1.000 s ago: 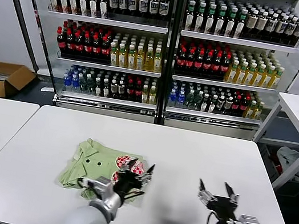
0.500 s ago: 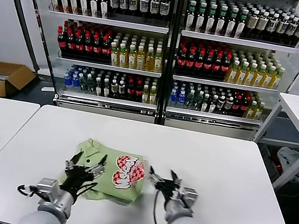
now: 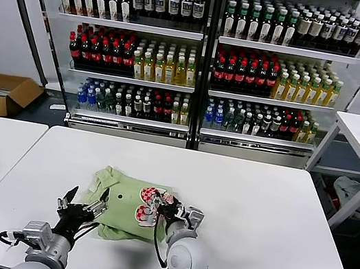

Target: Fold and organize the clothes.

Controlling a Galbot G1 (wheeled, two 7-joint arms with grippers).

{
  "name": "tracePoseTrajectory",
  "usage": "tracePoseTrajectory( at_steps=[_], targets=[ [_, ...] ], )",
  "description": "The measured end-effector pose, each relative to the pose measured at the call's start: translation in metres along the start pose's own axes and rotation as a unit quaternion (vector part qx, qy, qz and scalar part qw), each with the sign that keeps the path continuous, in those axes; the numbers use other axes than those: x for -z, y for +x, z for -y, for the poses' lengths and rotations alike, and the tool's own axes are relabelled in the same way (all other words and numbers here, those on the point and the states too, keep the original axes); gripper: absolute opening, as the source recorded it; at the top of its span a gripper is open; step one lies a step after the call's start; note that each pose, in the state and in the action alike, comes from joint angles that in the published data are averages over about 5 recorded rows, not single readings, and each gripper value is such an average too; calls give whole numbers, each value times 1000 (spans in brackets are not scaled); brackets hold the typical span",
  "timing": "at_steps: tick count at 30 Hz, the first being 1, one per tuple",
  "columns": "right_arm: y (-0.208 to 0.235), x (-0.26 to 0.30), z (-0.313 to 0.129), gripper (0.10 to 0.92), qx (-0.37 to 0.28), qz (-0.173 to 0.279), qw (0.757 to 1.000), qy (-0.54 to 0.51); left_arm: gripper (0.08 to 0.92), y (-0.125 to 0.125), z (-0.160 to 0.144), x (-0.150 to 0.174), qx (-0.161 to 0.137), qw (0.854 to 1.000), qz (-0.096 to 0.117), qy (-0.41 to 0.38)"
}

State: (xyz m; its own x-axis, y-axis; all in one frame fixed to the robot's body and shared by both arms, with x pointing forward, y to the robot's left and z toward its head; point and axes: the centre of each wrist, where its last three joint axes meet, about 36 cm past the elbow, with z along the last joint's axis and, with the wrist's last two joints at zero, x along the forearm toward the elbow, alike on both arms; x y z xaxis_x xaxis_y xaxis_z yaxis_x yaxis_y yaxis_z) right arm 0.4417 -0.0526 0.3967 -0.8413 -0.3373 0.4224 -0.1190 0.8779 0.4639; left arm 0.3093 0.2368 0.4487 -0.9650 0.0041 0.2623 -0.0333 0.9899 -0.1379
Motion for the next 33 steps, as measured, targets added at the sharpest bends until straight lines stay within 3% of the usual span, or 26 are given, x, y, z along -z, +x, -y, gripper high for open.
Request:
tracePoseTrajectory(
  at_steps=[14, 17, 27, 33],
  targets=[
    [-12, 12, 21, 171, -17, 17, 999, 44, 823, -3, -8, -2, 7, 1000, -3, -2],
    [-15, 18, 33, 117, -20, 23, 997, 64, 823, -4, -9, -3, 8, 1000, -3, -2],
    [-21, 49, 84, 111, -31, 47, 990, 132, 823, -2, -9, -4, 9, 1000, -5, -4],
    [-26, 78, 135, 111, -45, 67, 972, 222, 823, -1, -7, -5, 5, 1000, -3, -6]
  ],
)
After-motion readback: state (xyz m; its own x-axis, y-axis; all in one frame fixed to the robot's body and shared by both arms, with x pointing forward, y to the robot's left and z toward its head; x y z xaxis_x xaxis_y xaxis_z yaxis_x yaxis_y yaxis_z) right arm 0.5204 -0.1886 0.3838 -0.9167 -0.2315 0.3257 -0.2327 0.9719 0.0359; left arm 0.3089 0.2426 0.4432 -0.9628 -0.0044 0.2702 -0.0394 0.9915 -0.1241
